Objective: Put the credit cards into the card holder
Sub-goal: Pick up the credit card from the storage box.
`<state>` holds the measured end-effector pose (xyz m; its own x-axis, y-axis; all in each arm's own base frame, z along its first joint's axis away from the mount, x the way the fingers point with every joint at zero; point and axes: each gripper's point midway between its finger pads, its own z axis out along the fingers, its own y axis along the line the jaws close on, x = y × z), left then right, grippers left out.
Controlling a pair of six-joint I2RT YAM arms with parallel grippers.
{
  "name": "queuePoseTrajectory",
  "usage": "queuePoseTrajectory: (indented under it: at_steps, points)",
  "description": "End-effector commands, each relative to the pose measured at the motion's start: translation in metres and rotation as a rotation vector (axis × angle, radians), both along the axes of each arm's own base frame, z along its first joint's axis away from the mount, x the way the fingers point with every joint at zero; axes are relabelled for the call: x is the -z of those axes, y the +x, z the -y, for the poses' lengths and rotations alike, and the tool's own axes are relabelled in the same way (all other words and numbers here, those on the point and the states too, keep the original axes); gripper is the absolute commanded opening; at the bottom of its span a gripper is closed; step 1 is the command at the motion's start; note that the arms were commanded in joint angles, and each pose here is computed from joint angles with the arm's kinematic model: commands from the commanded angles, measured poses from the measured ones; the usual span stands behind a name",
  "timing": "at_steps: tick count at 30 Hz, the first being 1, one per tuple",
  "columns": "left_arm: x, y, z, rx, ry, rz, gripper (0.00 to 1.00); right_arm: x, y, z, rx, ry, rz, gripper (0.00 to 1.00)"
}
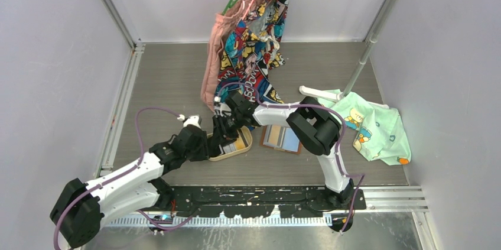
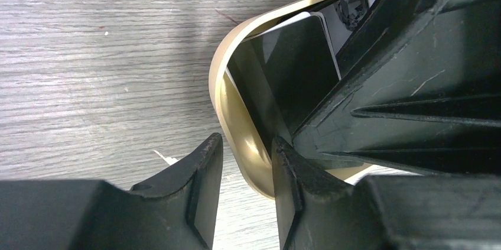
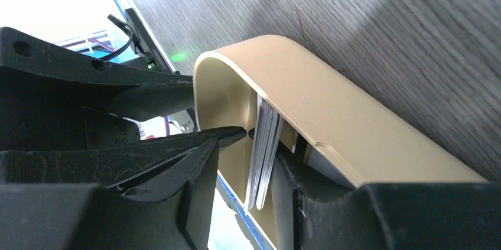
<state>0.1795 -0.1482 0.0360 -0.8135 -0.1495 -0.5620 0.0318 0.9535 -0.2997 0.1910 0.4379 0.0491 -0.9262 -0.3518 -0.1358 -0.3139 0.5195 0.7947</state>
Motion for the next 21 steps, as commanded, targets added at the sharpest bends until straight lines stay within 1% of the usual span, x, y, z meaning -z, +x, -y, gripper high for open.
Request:
queuePoseTrajectory:
  at_steps: [1,4,10,21]
  points:
    - [-0.018,0.012,0.015,0.013,-0.081,0.061,0.38,-0.009,0.001,-0.014,0.0,0.049,-0.025,0.42]
    - [-0.019,0.011,0.014,0.009,-0.08,0.065,0.37,-0.02,0.004,-0.014,-0.002,0.075,-0.017,0.39]
    - [-0.024,0.011,0.007,0.002,-0.069,0.076,0.38,-0.043,0.016,-0.004,0.005,0.105,0.036,0.39]
    - [-0.024,0.012,0.004,0.004,-0.051,0.068,0.37,-0.057,0.014,0.003,-0.007,0.141,0.026,0.39]
